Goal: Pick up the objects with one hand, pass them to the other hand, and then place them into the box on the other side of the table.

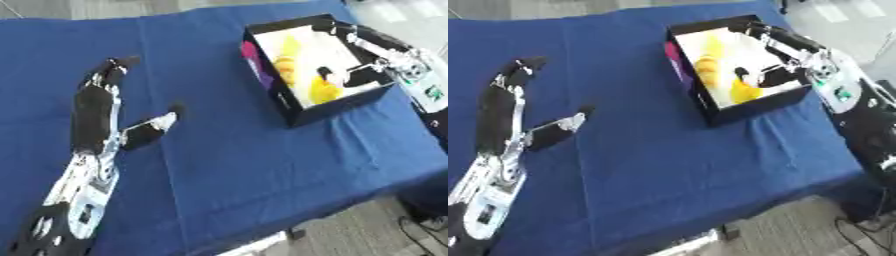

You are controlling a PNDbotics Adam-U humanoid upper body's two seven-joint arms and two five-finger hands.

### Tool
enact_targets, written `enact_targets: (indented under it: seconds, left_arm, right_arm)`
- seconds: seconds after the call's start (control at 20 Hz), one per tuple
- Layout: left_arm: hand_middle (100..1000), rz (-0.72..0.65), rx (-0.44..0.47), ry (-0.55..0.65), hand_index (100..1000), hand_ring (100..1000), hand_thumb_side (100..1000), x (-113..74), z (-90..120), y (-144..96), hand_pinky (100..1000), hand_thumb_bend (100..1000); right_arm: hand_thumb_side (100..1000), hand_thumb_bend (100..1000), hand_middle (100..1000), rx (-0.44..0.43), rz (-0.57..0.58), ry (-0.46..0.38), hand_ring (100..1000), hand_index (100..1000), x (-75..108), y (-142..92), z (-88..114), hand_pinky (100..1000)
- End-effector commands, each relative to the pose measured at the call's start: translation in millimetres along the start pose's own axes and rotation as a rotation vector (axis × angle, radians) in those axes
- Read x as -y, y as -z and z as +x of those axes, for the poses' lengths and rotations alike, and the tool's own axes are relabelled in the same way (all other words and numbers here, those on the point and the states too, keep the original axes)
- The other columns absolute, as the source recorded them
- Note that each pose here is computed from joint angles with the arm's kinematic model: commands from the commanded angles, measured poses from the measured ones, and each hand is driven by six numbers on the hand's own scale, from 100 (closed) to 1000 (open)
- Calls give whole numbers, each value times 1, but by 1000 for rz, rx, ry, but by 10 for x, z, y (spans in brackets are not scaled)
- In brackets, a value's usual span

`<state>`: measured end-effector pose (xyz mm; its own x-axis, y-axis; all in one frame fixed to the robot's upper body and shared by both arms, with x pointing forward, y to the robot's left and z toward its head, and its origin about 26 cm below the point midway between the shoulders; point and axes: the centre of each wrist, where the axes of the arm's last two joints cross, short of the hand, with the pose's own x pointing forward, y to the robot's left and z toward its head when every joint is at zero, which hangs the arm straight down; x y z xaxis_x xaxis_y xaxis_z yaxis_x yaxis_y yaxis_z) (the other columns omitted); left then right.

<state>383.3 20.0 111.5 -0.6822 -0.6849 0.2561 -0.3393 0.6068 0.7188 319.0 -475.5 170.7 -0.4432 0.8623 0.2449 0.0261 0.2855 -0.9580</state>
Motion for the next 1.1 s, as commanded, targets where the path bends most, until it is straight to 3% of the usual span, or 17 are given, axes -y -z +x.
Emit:
enact_targets:
  seconds: [0.05, 0.1, 0.15, 0.2, 0.25, 0.4, 0.5, 0.8, 0.95, 1.1]
  left_arm:
    - [651, 19, 11, 14, 813, 635, 489, -58, -13, 45, 752, 692]
    - [651, 20, 7, 17, 814, 635, 489, -66, -26, 47, 752, 692]
    - [652, 24, 0, 22, 815, 637, 494, -84, -47, 57, 752, 687]
    - [652, 28, -9, 29, 815, 637, 493, -106, -69, 69, 753, 684]
    - [652, 30, -18, 36, 815, 639, 485, -128, -90, 80, 753, 674]
    - [655, 23, -46, 62, 819, 648, 487, -201, -142, 109, 757, 676]
    - [664, 19, -54, 82, 821, 656, 490, -258, -161, 131, 758, 667]
    - [677, 19, -91, 134, 826, 669, 474, -411, -249, 189, 760, 612]
    - [694, 42, -117, 135, 830, 680, 453, -547, -291, 254, 765, 514]
    - [720, 83, -155, 119, 833, 698, 427, -752, -347, 338, 771, 435]
  right_arm:
    - [100, 100, 1000, 8, -98, 15, 1000, 1000, 250, 10, 60, 943]
    - [100, 100, 1000, 16, -151, 59, 1000, 1000, 302, 23, 100, 941]
    - [248, 100, 967, 38, -228, 113, 1000, 1000, 391, 38, 162, 923]
    - [306, 100, 947, 68, -316, 189, 1000, 1000, 479, 43, 232, 912]
    - [419, 100, 930, 96, -395, 267, 1000, 1000, 562, 37, 298, 900]
    - [464, 100, 949, 145, -540, 488, 1000, 1000, 773, -37, 446, 906]
    - [457, 100, 983, 164, -548, 566, 1000, 1000, 859, -104, 511, 918]
    - [470, 100, 1000, 218, -511, 645, 1000, 1000, 912, -296, 560, 938]
    - [377, 100, 1000, 236, -543, 639, 1000, 1000, 986, -313, 545, 928]
    - [380, 100, 1000, 241, -573, 631, 1000, 1000, 1017, -355, 514, 932]
